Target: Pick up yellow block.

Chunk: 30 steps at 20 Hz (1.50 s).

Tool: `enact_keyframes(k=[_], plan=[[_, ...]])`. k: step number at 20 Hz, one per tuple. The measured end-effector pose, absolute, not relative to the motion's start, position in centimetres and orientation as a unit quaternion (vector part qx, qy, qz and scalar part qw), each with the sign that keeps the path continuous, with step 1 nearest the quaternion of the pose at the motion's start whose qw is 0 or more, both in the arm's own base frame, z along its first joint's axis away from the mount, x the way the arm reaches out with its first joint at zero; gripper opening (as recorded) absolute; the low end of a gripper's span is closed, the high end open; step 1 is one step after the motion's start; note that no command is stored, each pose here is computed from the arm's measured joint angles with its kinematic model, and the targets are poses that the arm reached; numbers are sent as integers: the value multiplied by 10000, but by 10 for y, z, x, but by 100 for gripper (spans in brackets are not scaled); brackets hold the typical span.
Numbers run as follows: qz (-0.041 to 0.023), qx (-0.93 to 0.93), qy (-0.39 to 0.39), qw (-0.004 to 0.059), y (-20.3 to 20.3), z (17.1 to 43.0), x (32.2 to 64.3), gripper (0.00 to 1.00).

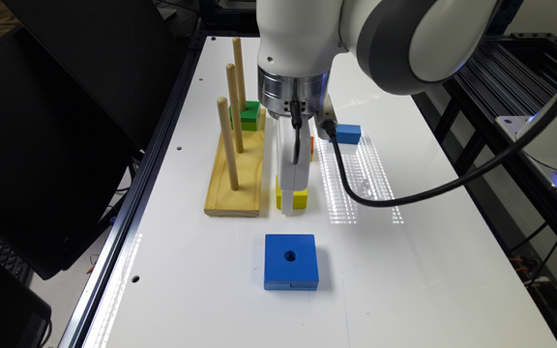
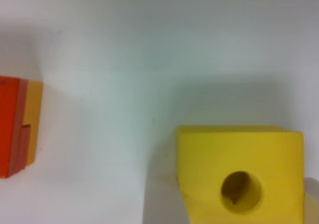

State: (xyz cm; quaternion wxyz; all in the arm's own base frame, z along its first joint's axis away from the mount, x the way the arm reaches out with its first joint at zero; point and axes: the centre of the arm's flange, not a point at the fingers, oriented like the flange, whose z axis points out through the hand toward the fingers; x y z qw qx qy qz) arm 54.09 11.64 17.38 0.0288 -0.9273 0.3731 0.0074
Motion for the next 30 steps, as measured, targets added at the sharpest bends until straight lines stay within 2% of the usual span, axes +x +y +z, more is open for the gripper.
enact_keyframes(k=[16, 19, 24, 30], plan=[[40, -9275, 3726, 304, 117, 179, 542, 0], [2, -9278, 3719, 304, 118, 194, 544, 0], [0, -9281, 3715, 255, 119, 231, 542, 0], [13, -9279, 3721, 244, 119, 233, 540, 0]])
